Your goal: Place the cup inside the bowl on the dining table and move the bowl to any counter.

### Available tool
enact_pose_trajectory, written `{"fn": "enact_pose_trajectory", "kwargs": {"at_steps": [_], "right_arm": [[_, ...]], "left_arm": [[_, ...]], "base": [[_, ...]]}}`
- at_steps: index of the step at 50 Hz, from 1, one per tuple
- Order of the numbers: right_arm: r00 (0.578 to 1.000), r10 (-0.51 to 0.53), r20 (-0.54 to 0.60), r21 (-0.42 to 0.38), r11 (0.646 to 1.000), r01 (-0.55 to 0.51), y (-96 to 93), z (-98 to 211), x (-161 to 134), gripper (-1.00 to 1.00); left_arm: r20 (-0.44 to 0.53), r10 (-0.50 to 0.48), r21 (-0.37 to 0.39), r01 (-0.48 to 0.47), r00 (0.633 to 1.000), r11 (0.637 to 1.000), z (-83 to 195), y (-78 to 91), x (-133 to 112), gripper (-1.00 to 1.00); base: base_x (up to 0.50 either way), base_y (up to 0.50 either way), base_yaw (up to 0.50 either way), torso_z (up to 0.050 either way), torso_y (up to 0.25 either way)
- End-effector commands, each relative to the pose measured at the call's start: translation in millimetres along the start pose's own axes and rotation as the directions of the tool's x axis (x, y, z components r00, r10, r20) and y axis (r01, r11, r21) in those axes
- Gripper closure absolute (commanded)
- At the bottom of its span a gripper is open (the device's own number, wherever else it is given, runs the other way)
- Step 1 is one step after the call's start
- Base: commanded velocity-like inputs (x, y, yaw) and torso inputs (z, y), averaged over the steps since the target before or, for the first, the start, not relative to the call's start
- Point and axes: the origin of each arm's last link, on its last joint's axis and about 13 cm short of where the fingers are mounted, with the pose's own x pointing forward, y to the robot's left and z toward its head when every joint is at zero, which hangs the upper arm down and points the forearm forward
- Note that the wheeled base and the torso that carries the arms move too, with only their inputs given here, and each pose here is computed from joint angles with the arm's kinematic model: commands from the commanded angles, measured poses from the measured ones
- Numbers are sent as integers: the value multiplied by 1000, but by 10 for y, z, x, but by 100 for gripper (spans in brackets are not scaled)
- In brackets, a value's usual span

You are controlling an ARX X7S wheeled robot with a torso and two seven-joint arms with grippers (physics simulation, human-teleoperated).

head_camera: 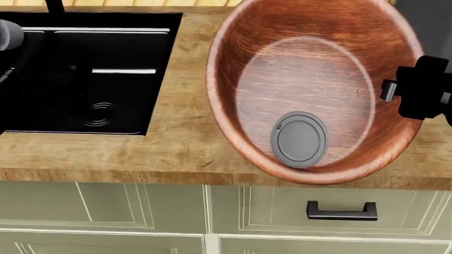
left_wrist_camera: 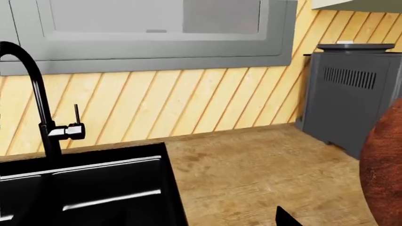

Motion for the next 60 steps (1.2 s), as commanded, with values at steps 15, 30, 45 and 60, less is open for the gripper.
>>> {"fn": "enact_pose_trajectory", "kwargs": {"at_steps": [15, 30, 45, 60], "right_arm": [[999, 35, -4, 18, 999, -35, 27, 17, -40, 100], [999, 38, -13, 18, 999, -38, 29, 1, -43, 100], [999, 46, -28, 22, 999, -45, 35, -10, -50, 100], [991, 81, -104, 62, 995, -74, 64, -101, -82, 100]], "left_arm": [[2, 0, -5, 0, 1000, 1000, -7, 11, -1, -100], [2, -2, -3, 2, 1000, 1000, 4, 6, -5, -100], [0, -2, -1, 2, 1000, 1000, -6, 3, -1, -100], [3, 0, -1, 0, 1000, 1000, -7, 10, 1, -100]], "base": [[471, 1, 0, 0, 2], [125, 6, 0, 0, 1], [345, 10, 0, 0, 1], [55, 2, 0, 1, 1]]}}
